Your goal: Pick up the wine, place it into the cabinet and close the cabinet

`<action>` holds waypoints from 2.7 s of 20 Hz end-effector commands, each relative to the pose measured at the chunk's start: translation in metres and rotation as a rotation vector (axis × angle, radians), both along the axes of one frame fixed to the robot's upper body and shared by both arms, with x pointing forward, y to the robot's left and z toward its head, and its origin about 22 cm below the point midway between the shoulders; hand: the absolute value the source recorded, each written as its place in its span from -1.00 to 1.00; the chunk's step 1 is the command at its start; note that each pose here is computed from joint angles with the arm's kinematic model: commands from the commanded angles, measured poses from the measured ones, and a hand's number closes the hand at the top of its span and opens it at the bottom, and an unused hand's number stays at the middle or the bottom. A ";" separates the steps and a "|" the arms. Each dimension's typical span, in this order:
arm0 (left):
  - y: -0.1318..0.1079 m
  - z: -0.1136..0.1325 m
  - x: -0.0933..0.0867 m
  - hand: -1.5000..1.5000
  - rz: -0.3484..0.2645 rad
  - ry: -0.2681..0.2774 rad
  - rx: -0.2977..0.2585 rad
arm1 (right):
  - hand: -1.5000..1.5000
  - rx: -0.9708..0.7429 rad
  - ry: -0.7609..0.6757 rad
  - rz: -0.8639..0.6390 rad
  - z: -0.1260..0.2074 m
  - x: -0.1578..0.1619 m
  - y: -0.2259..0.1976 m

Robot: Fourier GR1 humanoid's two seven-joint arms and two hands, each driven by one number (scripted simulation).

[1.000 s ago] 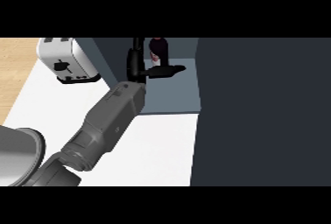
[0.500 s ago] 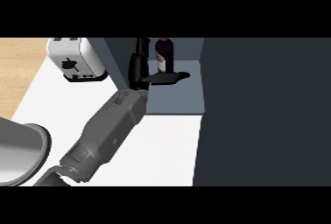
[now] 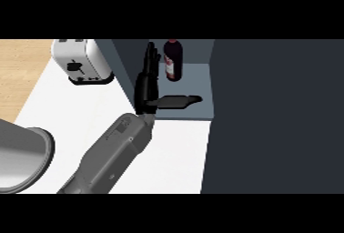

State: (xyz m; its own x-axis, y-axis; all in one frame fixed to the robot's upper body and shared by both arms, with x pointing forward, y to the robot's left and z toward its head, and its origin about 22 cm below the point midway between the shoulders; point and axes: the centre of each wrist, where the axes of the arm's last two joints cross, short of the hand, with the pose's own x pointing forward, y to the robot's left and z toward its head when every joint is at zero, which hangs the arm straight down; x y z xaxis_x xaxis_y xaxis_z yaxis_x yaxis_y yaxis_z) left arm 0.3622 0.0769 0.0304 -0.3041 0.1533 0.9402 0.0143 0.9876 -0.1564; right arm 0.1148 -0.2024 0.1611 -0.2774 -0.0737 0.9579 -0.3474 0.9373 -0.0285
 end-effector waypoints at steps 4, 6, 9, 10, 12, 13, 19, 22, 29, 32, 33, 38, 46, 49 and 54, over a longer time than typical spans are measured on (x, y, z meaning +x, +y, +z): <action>0.007 0.000 -0.059 -1.00 -0.054 0.027 -0.062 | -1.00 0.031 -0.063 0.013 0.036 -0.037 -0.009; 0.006 0.007 -0.077 -1.00 -0.060 0.010 -0.072 | -1.00 0.035 -0.097 0.021 0.035 -0.033 -0.006; 0.031 -0.001 -0.103 -1.00 -0.054 -0.004 -0.061 | -1.00 0.006 -0.079 -0.007 0.038 -0.041 -0.012; 0.007 -0.013 -0.120 -1.00 -0.050 -0.013 -0.074 | -1.00 0.023 -0.083 0.010 0.035 -0.034 -0.003; 0.013 -0.009 -0.131 -1.00 -0.037 -0.009 -0.093 | -1.00 0.037 -0.074 -0.003 0.038 -0.046 -0.006; 0.018 -0.008 -0.134 -1.00 -0.055 -0.010 -0.085 | -1.00 0.001 -0.070 0.030 0.036 -0.041 -0.004; 0.040 -0.007 -0.166 -1.00 -0.034 -0.031 -0.085 | 1.00 -0.194 -0.014 0.222 0.028 -0.030 -0.004; 0.057 -0.009 -0.179 -1.00 -0.004 -0.027 -0.065 | 1.00 -0.149 0.060 0.384 0.027 -0.039 0.005; 0.099 -0.003 -0.214 -1.00 0.000 -0.015 -0.036 | 1.00 -0.159 0.005 0.502 0.032 -0.045 0.023; 0.118 0.005 -0.212 -1.00 0.020 -0.039 -0.047 | 1.00 -0.143 -0.016 0.498 0.033 -0.047 0.031; 0.121 0.017 -0.208 -1.00 0.012 -0.042 -0.044 | 1.00 -0.157 -0.041 0.523 0.031 -0.037 0.043; 0.148 0.019 -0.218 -1.00 0.039 -0.067 -0.048 | 1.00 -0.133 0.027 0.567 0.033 -0.037 0.060; 0.181 0.029 -0.240 -1.00 0.016 -0.047 -0.051 | 1.00 -0.101 0.044 0.584 0.026 -0.013 0.111; 0.198 0.037 -0.228 -1.00 0.034 -0.060 -0.060 | 1.00 -0.087 0.047 0.544 0.027 0.000 0.129; 0.222 0.041 -0.237 -1.00 -0.004 -0.059 -0.065 | 1.00 -0.112 0.030 0.516 0.041 0.012 0.144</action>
State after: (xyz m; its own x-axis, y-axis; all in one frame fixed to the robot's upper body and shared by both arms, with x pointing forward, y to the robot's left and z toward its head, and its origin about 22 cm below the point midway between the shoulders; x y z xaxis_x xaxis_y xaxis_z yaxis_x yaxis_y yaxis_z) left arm 0.1276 0.2817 0.0657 -0.3551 0.2032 0.9125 0.0114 0.9770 -0.2131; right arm 0.1228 -0.0912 0.1878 -0.1880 -0.0374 0.9815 -0.7309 0.6728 -0.1144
